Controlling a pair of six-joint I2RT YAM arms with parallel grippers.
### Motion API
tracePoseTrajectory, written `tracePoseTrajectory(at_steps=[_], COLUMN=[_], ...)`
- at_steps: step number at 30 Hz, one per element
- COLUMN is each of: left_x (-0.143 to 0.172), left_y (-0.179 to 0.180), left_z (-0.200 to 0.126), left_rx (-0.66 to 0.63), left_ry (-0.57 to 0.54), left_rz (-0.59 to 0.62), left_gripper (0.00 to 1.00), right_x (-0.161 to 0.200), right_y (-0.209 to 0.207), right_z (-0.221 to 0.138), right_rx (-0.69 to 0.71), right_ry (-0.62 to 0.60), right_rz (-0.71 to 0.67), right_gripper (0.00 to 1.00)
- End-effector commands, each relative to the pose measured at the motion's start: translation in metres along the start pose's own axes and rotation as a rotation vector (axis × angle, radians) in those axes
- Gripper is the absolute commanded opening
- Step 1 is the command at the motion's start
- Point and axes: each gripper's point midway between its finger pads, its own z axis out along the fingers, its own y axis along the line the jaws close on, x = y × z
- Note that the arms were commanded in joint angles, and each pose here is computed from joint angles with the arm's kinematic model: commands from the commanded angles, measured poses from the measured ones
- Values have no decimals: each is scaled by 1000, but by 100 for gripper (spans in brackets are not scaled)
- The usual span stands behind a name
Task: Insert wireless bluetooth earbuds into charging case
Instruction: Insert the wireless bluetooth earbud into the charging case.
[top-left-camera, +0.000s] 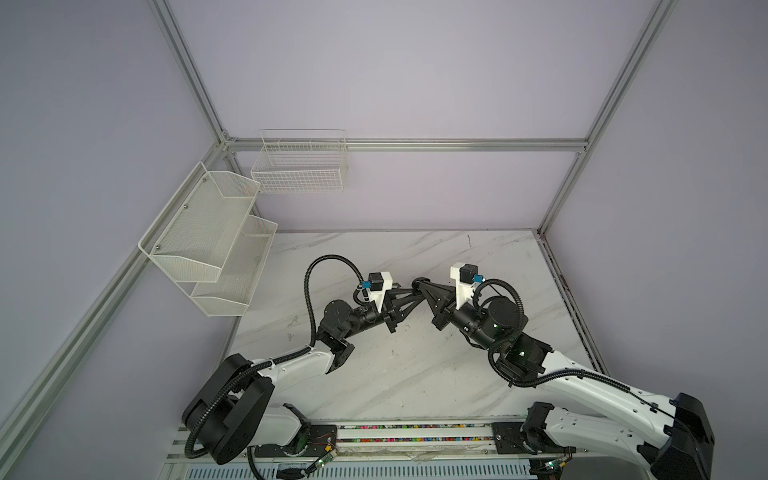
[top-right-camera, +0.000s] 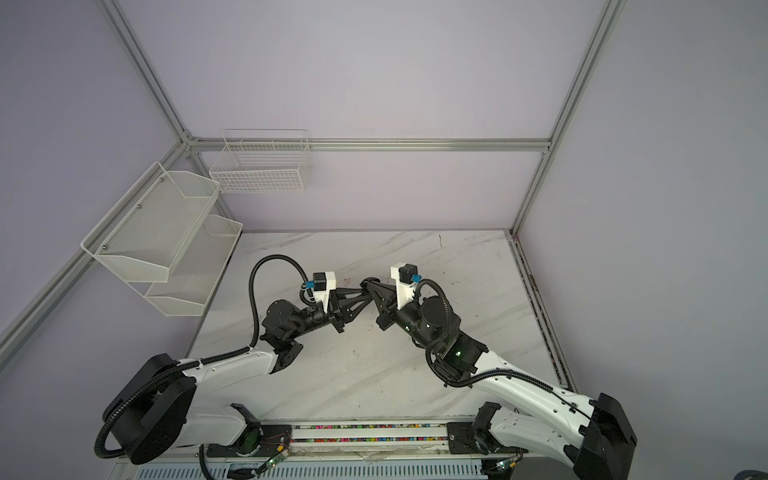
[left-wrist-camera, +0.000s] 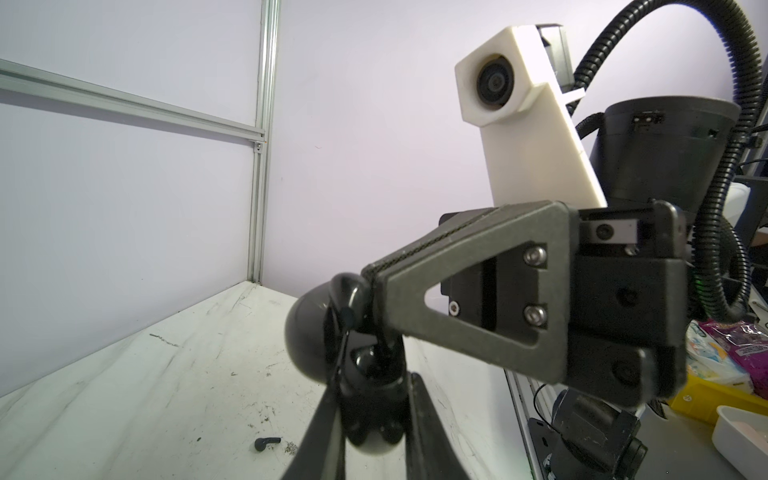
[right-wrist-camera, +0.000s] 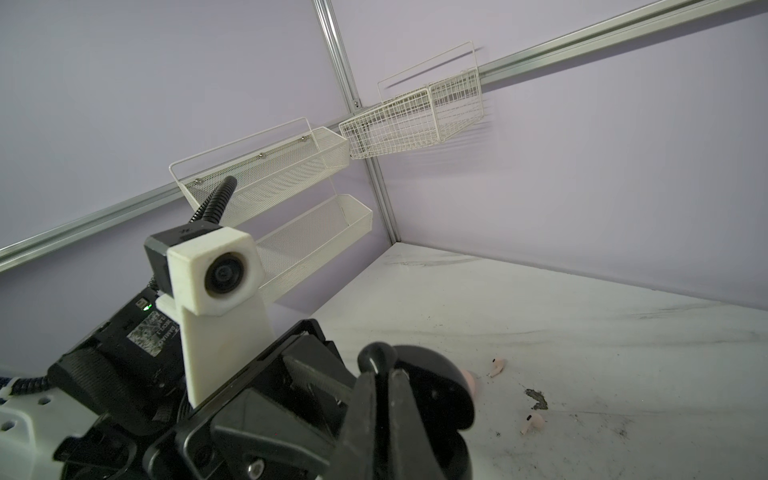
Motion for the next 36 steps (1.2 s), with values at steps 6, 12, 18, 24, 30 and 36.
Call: tracePoseTrajectory(at_steps=[6,12,18,24,30,36], left_x=[-54,-56,-59,-58,-60,-62], left_y=[-18,-20,-21,-21,-22,-24], left_z=[6,4,1,1,1,-1], left_rx=[57,57,46,47,48,49], left_ry=[-128,-132,-139,-141,-146,-153], left_rz=[125,132,150,159,166,183], left_gripper=[0,0,0,0,0,0], right_x=[10,13,11,9,9,13], right_y=[2,4,2,0,5,8], right_z=[3,7,0,-5,-4,-3], right_rx=[-10,-19,-6,8,-9,-6], right_ry=[14,21,23,28,32,43], right_rz=[-16,-17,-33,-44,-37,-38], right_gripper=[0,0,0,0,0,0])
